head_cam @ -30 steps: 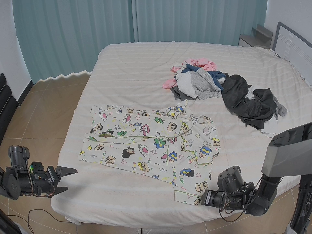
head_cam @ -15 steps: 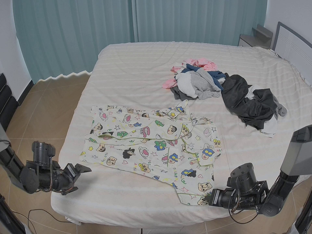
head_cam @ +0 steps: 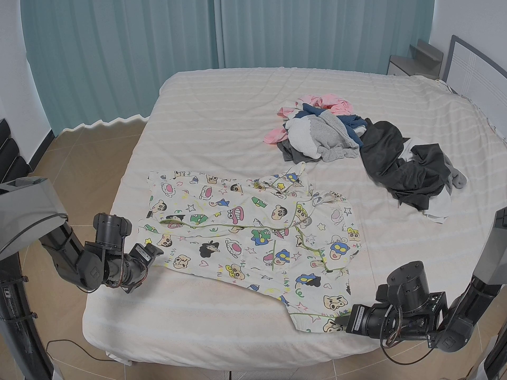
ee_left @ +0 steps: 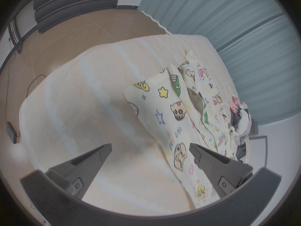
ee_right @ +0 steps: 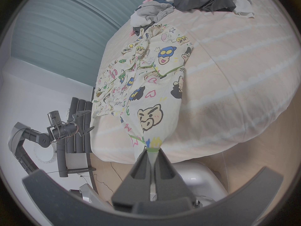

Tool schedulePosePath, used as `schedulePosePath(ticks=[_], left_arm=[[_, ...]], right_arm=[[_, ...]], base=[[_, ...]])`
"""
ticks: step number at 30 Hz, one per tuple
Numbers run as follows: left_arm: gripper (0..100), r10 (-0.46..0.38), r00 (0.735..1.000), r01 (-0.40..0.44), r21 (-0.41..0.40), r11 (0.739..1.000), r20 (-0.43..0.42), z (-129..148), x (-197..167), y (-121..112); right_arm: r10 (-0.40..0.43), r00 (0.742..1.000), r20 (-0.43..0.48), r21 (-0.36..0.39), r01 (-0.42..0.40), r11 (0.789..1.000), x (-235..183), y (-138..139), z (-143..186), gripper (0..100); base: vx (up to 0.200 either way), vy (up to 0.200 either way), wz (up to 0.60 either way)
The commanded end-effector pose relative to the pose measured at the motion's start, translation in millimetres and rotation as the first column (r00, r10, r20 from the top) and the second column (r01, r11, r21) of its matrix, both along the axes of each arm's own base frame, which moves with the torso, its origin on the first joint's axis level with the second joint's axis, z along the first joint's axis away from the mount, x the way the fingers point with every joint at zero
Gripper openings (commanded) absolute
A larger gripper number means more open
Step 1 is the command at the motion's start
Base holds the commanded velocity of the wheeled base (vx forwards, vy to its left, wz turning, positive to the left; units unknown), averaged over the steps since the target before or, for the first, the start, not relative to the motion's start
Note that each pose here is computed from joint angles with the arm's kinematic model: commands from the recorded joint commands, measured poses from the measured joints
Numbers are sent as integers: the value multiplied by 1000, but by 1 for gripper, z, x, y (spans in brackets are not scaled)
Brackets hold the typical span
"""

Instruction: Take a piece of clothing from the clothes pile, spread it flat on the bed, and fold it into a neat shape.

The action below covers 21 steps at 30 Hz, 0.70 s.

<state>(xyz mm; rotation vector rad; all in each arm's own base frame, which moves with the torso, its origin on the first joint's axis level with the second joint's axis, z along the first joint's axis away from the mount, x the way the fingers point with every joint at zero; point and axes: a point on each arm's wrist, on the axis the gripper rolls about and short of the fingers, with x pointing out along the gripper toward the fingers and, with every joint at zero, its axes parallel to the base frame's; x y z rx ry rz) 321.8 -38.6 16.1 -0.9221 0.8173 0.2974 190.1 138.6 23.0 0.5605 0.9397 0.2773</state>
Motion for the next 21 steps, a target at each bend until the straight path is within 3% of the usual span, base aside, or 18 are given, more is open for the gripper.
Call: schedulePosePath(ticks=[1,9,21], left_arm=[[100,31,999,-30,32,999,-12,-16,16,-2],[100,76,996,-79,66,995,50,-14,40,-2],[100,128,989,-136,116,984,75,-28,61,-3]], right_arm=[[-3,1000,4,15,3,1000,-1,0,3,0],[-7,1000,8,18,7,1000,-1,0,4,0],[-6,999,40,37,5,999,0,2,6,0]], base=[[0,0,0],[0,0,0],[0,0,0]])
